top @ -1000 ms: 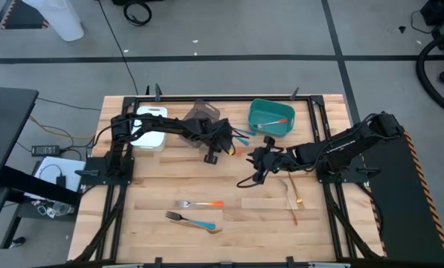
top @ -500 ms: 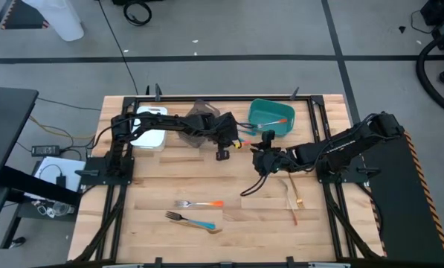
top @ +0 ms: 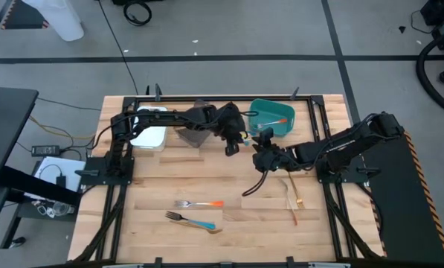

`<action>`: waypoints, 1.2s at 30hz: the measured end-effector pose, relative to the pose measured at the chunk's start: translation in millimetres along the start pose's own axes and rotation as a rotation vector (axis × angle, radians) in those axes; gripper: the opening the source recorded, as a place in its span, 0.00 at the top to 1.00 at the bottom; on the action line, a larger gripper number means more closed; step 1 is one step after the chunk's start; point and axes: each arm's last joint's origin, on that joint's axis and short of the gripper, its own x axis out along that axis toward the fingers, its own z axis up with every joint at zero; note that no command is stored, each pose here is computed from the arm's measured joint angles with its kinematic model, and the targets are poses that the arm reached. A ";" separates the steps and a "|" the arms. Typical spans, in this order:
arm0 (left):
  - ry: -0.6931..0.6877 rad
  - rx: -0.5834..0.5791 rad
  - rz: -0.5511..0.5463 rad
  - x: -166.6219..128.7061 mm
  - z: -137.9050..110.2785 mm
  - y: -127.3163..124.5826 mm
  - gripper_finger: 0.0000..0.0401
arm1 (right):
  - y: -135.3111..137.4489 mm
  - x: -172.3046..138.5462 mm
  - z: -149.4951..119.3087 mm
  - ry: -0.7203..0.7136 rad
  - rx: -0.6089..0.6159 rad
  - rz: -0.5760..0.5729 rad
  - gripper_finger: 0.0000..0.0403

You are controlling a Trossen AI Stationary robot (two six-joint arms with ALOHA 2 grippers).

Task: Sort silverware by color (type)
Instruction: Put the top orange fork into the green bin

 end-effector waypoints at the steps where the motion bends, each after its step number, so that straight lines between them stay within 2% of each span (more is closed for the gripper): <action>1: -0.011 -0.011 -0.006 -0.1 1.1 0.5 0.98 | -0.6 0.8 -0.6 0.005 -0.013 -0.002 0.55; 4: -0.034 -0.047 -0.040 -0.5 3.4 0.5 0.98 | -2.7 3.5 -2.6 0.022 -0.046 -0.010 0.58; 15: -0.056 -0.076 -0.046 -0.6 5.7 0.2 0.98 | -6.4 8.0 -5.5 0.042 -0.102 -0.019 0.72; 24: -0.092 -0.062 -0.047 -0.8 9.1 -0.1 0.97 | -5.3 7.9 -5.4 0.026 -0.115 0.005 0.96; 27: -0.098 -0.047 -0.049 -0.1 9.6 -2.6 0.92 | -5.3 7.9 -5.7 0.031 -0.120 0.002 0.96; 33: -0.125 -0.003 -0.051 -1.9 13.0 -4.1 0.72 | -3.8 7.7 -6.1 0.024 -0.166 0.023 0.97; 36: -0.100 0.032 -0.052 -0.9 10.5 -6.5 0.66 | -3.7 8.5 -6.9 0.022 -0.143 0.035 0.97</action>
